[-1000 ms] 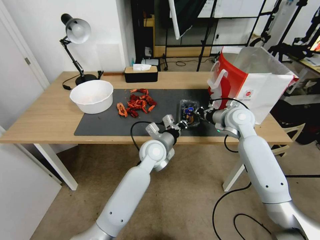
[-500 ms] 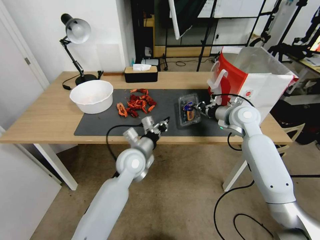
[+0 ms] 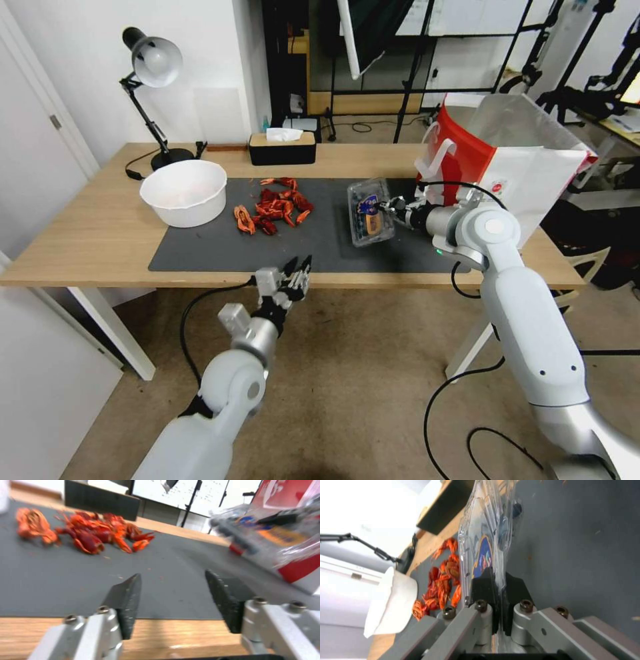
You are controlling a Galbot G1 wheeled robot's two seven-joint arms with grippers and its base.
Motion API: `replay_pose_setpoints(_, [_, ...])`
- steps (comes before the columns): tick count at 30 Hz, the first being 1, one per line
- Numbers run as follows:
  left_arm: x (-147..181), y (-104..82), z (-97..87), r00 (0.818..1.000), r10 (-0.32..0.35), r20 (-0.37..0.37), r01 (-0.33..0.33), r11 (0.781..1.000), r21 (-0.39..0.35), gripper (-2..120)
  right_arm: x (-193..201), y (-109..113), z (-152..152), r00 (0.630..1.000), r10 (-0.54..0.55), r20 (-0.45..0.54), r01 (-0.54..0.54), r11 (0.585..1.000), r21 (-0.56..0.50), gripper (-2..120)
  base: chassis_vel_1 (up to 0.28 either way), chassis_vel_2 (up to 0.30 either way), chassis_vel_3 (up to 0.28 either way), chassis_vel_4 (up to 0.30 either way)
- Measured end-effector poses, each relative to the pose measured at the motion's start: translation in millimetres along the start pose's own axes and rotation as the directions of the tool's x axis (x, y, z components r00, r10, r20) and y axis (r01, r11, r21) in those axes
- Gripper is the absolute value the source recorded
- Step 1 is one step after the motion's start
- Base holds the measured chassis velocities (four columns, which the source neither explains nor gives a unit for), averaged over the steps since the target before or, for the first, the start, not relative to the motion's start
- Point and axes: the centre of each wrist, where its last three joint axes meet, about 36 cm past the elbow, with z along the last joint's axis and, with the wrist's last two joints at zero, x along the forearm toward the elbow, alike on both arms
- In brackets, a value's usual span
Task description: Close the takeout container lid, then place the container into the takeout bag.
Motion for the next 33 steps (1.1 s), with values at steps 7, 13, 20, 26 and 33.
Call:
replay_pose_setpoints(7, [26, 15.7, 4.2, 0.992, -0.12, 0.032, 0.123, 0.987, -0.107, 85, 18, -6, -3, 0.999, -0.036, 0.029, 0.037, 0.999, -0.001, 0, 0.0, 0.0, 0.0, 0.0])
replay_pose_setpoints(13, [48, 18.1, 9.8, 0.981, -0.191, 0.046, 0.195, 0.974, -0.113, 99, 23, 5, -5, 0.995, -0.085, 0.043, 0.084, 0.996, 0.017, 0, 0.0, 0.0, 0.0, 0.0])
replay_pose_setpoints(20, [71, 23.0, 22.9, 0.969, -0.24, 0.06, 0.246, 0.96, -0.132, 100, 37, 26, -11, 0.978, -0.167, 0.125, 0.154, 0.982, 0.107, 0, 0.0, 0.0, 0.0, 0.0])
replay_pose_setpoints(26, [84, 27.4, 28.4, 0.963, -0.264, 0.059, 0.27, 0.954, -0.13, 100, 58, 45, -26, 0.915, -0.255, 0.314, 0.164, 0.943, 0.289, 0, 0.0, 0.0, 0.0, 0.0])
replay_pose_setpoints(33, [85, 26.5, 29.5, 0.961, -0.269, 0.069, 0.276, 0.954, -0.12, 100, 81, 53, -56, 0.825, -0.284, 0.489, 0.066, 0.907, 0.415, 0, 0.0, 0.0, 0.0, 0.0])
